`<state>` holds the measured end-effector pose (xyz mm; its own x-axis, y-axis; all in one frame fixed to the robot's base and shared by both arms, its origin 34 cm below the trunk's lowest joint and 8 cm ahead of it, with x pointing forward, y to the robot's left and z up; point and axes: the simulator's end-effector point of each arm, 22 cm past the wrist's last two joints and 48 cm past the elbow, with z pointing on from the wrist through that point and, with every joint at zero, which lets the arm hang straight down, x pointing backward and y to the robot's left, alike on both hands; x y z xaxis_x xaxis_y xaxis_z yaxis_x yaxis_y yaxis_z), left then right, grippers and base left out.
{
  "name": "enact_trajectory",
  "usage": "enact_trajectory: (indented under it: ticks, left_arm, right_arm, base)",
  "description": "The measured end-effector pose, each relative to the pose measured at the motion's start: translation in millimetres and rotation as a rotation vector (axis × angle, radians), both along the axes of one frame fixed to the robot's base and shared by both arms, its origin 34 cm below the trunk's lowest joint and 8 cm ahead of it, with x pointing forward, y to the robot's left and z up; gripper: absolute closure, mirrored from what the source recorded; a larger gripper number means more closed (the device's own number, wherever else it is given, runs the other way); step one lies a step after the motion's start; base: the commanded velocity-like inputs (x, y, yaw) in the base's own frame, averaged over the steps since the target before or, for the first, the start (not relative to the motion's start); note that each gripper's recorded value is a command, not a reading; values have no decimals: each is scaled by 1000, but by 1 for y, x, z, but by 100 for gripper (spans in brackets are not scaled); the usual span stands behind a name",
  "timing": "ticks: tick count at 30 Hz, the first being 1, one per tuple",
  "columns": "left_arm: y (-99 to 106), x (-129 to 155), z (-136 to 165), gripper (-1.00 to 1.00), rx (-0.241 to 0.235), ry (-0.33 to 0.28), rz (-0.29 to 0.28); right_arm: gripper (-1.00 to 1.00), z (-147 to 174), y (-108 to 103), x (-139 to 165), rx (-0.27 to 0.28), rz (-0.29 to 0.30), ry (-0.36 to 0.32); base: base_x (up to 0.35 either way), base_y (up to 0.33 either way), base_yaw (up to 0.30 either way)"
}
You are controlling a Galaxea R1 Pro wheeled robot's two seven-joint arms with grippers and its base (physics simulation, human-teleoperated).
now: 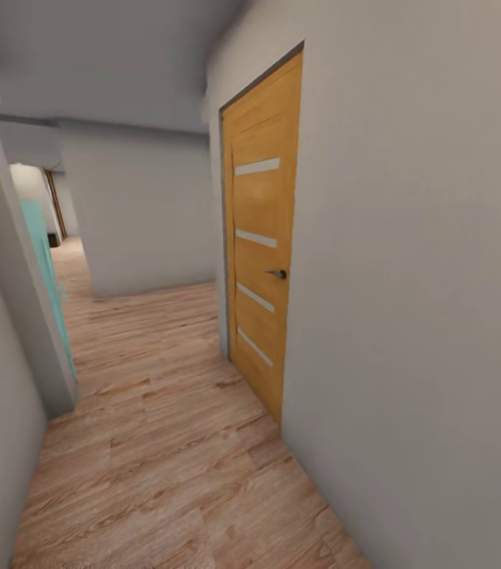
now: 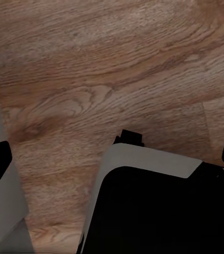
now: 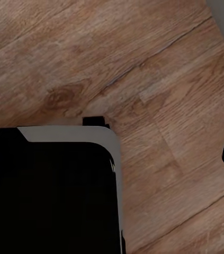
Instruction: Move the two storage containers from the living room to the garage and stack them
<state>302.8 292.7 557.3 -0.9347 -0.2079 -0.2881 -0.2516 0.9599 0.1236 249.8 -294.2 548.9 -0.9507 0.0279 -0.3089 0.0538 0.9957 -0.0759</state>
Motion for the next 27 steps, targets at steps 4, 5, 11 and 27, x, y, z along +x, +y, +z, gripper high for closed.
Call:
enact_trajectory:
  ticks: [4,5,11,27]
  left_arm:
    - [0,0,0,-100,-1,0,-1]
    - [0,0,0,-100,-1,0,-1]
    - [0,0,0,-100,-2,2,-1]
    - [-1,-1,0,-100,-4,3,-1]
  right_arm:
    - [-100,0,-2,0,-2,-3,1]
    - [-100,0,-2,0,-2,-3,1]
    - [-100,0,-4,0,-4,-1,1]
    - [-100,1,-5,0,-7,4,-1]
  base:
    - [0,0,300]
    - [0,0,300]
    - [45,0,300]
    - [274,0,300]
